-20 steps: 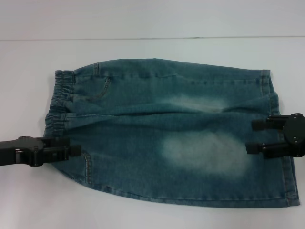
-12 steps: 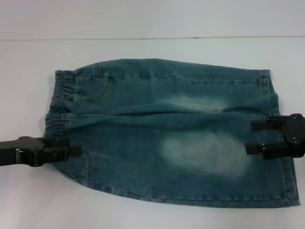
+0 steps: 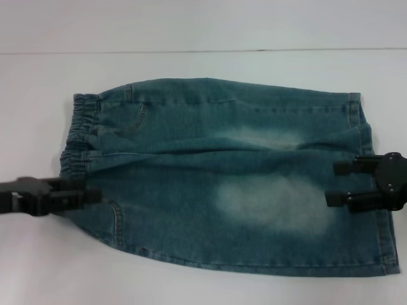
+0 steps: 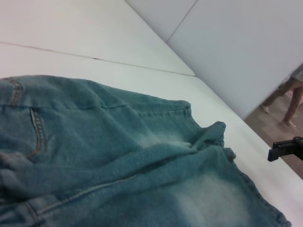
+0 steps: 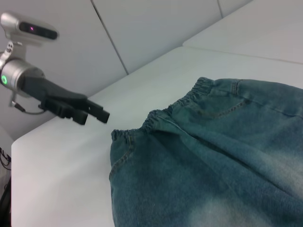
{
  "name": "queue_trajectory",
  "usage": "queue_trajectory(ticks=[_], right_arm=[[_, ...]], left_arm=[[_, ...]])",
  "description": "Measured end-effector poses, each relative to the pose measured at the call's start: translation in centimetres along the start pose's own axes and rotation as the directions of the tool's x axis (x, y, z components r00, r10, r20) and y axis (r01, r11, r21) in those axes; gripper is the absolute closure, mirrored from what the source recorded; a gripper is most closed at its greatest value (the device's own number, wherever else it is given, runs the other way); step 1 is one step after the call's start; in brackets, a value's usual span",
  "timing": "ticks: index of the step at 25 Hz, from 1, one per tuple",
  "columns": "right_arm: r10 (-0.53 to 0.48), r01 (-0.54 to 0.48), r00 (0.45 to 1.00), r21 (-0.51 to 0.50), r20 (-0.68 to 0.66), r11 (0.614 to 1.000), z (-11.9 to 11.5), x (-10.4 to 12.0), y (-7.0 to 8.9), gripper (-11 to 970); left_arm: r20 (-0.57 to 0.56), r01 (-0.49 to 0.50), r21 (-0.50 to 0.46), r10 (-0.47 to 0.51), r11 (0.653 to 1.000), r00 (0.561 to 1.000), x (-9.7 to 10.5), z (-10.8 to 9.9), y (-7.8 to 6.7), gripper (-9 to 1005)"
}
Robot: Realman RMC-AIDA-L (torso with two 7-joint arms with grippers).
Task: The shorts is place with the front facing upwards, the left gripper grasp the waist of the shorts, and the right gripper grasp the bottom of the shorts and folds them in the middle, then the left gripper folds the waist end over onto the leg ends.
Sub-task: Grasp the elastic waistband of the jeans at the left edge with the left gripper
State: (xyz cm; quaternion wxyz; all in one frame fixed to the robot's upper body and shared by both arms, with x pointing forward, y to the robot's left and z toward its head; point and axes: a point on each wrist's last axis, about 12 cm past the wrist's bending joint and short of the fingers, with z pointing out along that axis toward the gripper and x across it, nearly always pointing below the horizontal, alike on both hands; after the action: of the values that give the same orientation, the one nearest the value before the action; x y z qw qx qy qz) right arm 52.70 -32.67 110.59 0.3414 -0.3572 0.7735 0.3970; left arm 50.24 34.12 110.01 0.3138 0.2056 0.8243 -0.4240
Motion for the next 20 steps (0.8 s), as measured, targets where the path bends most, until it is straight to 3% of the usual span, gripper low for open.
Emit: queue_trajectory(ticks=[8, 15, 20], right_arm=[[-0.001, 0.001, 1.000, -0.002, 0.000, 1.000, 0.2, 0.0, 0.0, 46], [-0.004, 0.004, 1.000, -0.001, 0.006, 1.000, 0.2, -0.2, 0.0, 46], [-0.006, 0.006, 1.000, -0.001, 0.011, 1.000, 0.3, -0.3, 0.0, 46]], left_arm=[[-0.067, 0.013, -0.139, -0.023, 0.990, 0.998, -1.8, -2.6, 0.1, 338], [-0.185, 0.020, -0.278, -0.074, 0.960, 0.980, -2.7, -3.3, 1.0, 338], [-0.227, 0.013, -0.326, -0.092, 0.945, 0.969, -2.5, -3.1, 1.6, 338]])
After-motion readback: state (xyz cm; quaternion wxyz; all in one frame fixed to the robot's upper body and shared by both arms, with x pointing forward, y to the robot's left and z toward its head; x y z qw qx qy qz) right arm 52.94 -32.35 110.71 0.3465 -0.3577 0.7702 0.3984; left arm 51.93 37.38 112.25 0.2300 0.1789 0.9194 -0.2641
